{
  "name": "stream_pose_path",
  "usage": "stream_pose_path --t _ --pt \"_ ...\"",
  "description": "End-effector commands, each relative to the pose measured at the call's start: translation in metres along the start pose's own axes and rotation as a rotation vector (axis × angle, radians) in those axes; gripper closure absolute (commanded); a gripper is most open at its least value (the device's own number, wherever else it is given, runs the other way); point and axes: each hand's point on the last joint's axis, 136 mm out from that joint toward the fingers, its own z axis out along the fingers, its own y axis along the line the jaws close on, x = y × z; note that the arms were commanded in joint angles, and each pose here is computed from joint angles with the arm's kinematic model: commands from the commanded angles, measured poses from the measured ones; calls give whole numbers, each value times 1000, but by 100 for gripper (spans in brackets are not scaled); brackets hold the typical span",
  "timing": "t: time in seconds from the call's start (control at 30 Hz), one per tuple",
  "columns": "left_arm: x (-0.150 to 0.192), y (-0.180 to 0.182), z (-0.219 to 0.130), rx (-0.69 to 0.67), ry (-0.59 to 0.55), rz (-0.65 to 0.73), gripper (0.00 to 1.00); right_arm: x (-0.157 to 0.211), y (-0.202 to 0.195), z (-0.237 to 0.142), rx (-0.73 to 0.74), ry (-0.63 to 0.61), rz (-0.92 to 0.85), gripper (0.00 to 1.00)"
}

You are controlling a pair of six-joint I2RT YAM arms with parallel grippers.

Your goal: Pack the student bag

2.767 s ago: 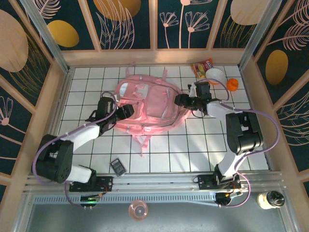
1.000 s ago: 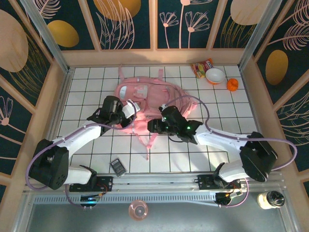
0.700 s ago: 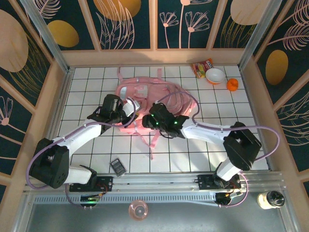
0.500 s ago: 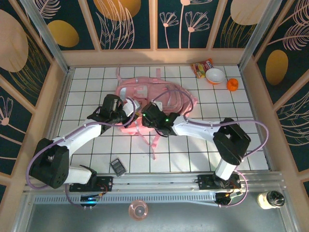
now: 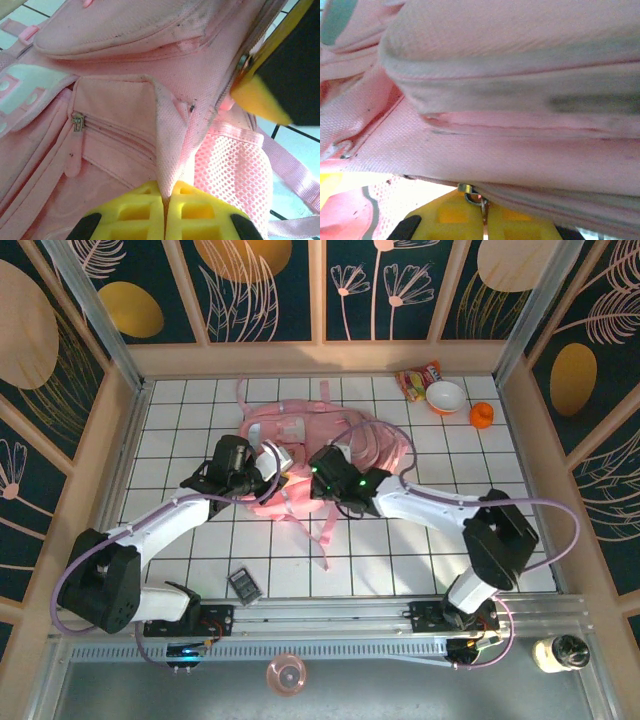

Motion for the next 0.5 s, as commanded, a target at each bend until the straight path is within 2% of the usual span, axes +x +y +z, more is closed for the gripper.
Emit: stream_pose_path --t 0.0,0.33,0.47 --pt "2 14 2 -58 25 10 100 -16 -7 -20 -71 10 48 100" --pt "22 14 -2 -81 103 104 100 -15 -65 -28 -2 128 32 100" --pt "26 11 -5 -70 114 131 100 -11 -75 -27 -18 171 -26 100"
